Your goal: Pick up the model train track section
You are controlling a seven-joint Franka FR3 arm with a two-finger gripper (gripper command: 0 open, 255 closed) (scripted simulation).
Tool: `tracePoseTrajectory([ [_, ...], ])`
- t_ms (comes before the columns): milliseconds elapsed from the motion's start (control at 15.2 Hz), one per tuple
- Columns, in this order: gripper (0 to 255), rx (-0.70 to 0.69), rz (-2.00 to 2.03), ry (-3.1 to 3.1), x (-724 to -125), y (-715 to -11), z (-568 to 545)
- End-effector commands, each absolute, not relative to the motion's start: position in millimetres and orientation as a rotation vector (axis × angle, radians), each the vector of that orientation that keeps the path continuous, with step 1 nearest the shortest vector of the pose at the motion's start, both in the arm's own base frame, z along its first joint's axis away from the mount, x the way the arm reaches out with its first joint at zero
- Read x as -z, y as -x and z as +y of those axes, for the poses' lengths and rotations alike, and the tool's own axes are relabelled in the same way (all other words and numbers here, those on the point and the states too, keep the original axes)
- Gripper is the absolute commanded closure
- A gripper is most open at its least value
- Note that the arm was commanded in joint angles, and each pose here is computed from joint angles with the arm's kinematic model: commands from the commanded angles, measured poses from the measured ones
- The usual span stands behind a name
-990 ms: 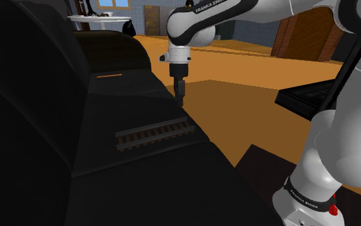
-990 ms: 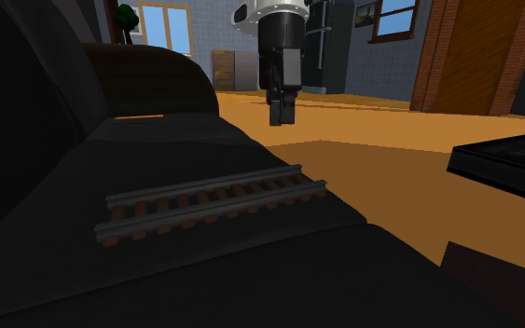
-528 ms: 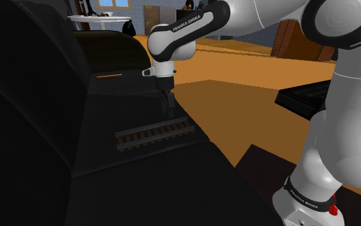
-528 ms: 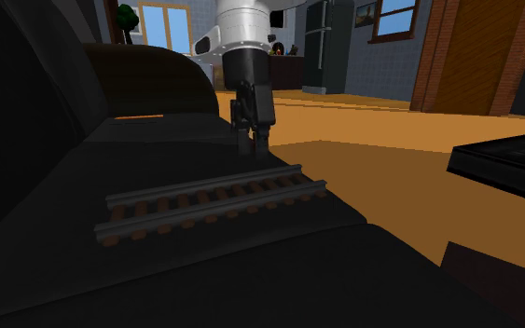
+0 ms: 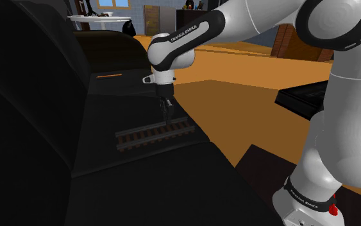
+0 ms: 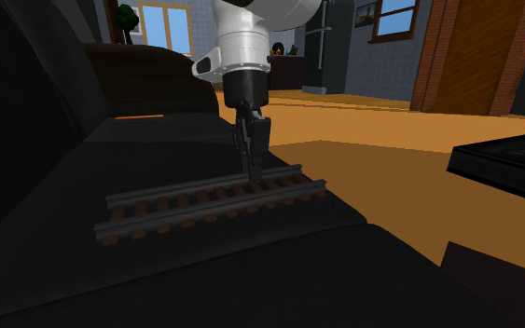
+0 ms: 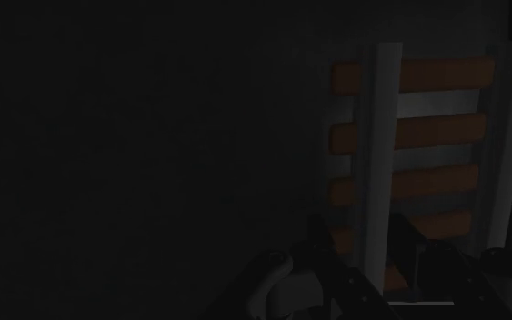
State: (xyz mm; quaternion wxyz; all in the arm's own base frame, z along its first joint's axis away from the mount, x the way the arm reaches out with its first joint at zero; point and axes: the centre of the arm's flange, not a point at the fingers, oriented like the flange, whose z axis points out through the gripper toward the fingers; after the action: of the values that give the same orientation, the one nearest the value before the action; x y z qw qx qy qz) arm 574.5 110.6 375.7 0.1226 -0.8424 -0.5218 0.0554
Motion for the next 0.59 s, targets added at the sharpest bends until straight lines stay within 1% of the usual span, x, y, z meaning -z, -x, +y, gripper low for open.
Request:
tracePoseTrajectory([
  [0,255,-0.162,-1.522,2.458,-374.9,-574.5,110.5],
  [528,255,-0.162,-1.522,2.458,-380.7,-574.0,110.7],
])
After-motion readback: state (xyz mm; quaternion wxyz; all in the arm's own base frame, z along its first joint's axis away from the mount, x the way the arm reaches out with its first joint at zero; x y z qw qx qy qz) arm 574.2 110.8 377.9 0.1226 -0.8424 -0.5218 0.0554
